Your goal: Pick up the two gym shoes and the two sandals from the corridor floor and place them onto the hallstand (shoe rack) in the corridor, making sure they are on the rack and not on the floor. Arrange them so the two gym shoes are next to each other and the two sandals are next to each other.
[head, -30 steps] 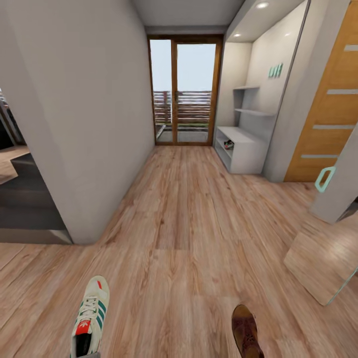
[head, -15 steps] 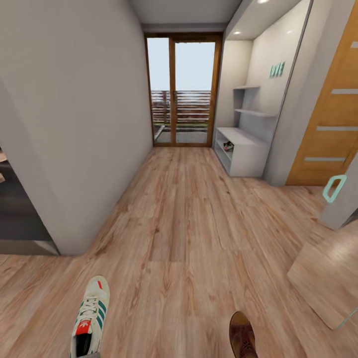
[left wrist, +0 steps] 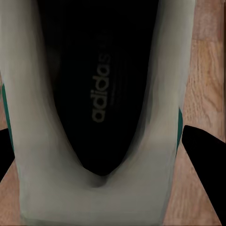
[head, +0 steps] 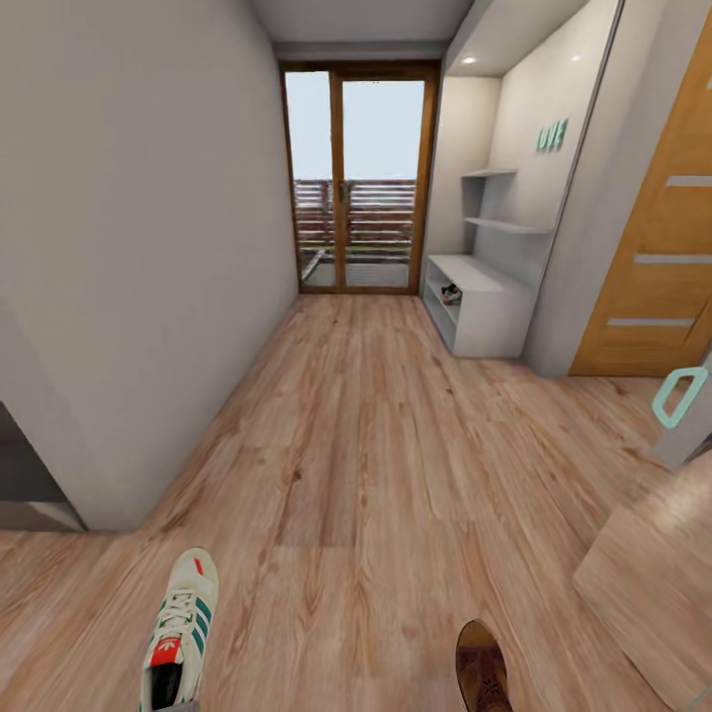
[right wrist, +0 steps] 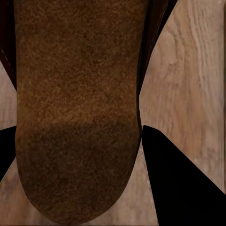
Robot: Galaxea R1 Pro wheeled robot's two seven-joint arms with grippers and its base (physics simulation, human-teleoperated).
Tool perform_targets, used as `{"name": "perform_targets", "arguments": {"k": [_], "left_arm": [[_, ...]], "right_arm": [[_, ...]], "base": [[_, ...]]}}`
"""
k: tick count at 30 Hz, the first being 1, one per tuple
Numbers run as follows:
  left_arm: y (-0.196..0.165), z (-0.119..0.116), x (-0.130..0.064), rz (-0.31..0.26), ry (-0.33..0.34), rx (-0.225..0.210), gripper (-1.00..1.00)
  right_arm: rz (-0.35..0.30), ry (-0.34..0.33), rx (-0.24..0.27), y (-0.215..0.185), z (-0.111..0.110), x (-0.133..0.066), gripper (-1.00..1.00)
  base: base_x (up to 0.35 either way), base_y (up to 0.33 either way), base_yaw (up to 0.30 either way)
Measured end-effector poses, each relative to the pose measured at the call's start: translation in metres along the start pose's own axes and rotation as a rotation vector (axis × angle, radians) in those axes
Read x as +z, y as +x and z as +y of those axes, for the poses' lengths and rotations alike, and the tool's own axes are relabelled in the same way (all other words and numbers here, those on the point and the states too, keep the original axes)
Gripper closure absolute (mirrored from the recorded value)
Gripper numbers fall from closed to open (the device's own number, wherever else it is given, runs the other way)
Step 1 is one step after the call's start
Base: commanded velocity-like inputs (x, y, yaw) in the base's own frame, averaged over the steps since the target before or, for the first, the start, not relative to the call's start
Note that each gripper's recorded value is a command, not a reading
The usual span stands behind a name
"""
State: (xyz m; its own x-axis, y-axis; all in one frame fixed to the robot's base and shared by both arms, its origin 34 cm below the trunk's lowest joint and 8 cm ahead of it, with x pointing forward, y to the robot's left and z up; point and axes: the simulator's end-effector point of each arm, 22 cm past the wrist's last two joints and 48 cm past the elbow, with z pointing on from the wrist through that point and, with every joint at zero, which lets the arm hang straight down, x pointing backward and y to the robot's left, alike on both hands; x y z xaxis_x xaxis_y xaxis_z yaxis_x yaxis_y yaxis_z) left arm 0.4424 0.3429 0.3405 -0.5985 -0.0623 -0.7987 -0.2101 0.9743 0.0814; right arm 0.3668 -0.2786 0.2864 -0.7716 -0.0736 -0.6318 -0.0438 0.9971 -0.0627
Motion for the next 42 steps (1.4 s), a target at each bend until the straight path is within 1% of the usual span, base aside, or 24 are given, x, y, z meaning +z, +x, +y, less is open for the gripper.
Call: {"name": "perform_targets", "arguments": {"k": [11,23,26,42], "left_arm": [[0.0,0.0002,0.0,0.0,-0.001,-0.001,1.0],[0.0,-0.0013,-0.0001,0.0,0.003,0.002,1.0],[0.0001,-0.0046,-0.0003,0.0,0.011,0.009,1.0],[0.0014,-0.0043,-0.0007,0.004,0.006,0.0,1.0]], "right_arm": [[0.0,0.0,0.0,0.0002,-0.0001,-0.0001,1.0],[0.001,0.0,0.0,0.0002,0.0,-0.0001,1.0],[0.001,0.0,0.0,0.0002,0.0001,-0.0001,1.0],[0.001,0.0,0.0,0.0002,0.0001,-0.0001,1.0]], "base": [[0.318,-0.117,0.0],[0.338,-0.008,0.0],[0.339,0.0,0.0],[0.339,0.0,0.0]]}}
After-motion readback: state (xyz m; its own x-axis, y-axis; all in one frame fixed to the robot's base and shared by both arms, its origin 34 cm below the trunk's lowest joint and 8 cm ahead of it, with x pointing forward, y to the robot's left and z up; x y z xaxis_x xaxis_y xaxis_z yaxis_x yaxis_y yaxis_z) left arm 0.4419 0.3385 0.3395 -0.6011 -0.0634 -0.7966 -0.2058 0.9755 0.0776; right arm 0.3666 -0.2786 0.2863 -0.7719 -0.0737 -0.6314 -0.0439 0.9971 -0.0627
